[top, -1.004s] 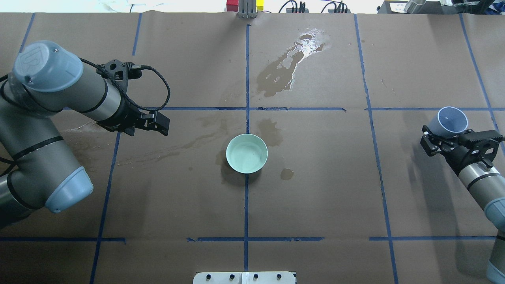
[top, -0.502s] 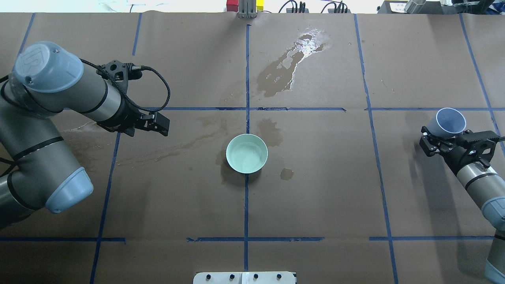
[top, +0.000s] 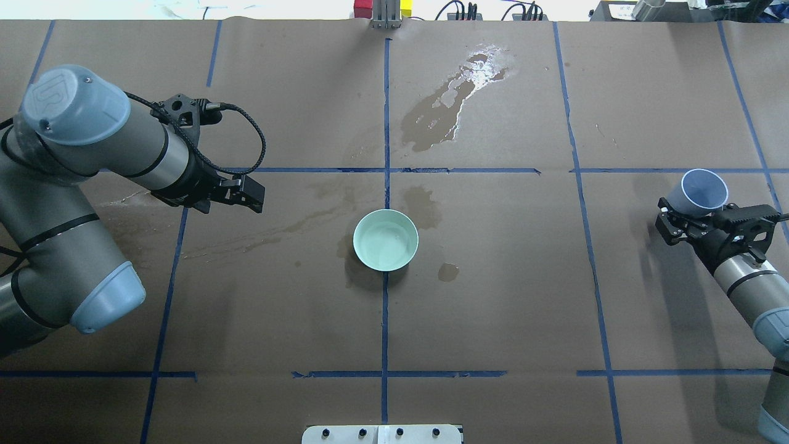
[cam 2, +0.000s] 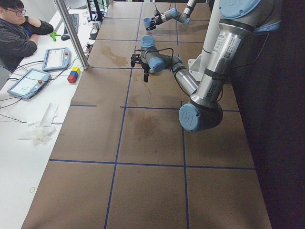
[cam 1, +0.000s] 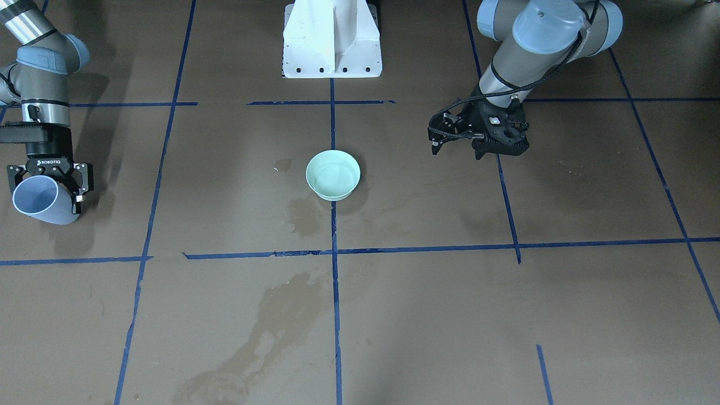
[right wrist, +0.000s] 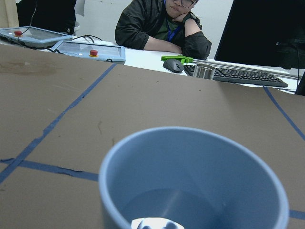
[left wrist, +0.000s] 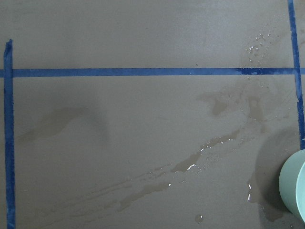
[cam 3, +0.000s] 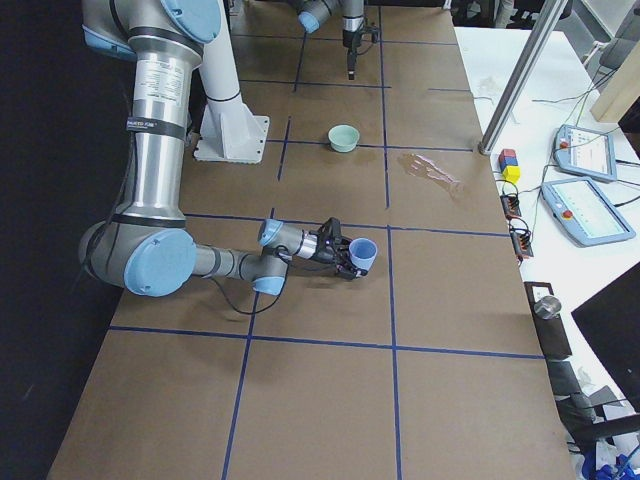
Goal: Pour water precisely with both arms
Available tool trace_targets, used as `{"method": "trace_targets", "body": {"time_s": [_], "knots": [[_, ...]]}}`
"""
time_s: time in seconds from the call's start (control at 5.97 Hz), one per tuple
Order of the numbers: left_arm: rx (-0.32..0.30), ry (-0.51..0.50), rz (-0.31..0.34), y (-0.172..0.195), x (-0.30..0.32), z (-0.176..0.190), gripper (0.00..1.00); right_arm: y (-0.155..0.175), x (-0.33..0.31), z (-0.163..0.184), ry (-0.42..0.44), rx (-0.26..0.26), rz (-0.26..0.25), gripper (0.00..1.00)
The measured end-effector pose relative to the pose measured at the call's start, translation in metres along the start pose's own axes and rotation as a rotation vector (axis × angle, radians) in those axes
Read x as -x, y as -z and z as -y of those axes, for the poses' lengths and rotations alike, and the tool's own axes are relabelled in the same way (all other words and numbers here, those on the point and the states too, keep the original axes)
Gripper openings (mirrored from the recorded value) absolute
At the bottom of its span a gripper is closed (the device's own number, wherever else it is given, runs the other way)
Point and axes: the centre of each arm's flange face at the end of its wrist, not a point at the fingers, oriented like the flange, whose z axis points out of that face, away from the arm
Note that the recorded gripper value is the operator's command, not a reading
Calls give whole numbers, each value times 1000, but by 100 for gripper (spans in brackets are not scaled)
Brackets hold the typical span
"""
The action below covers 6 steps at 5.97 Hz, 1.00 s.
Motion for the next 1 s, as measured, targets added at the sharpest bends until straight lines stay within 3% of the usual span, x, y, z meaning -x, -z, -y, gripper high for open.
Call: {"method": "trace_targets", "body": {"time_s": [1.0], "knots": [[1, 1, 1, 0, 1, 0, 100, 1, -10, -6, -22, -16, 10, 100]]}}
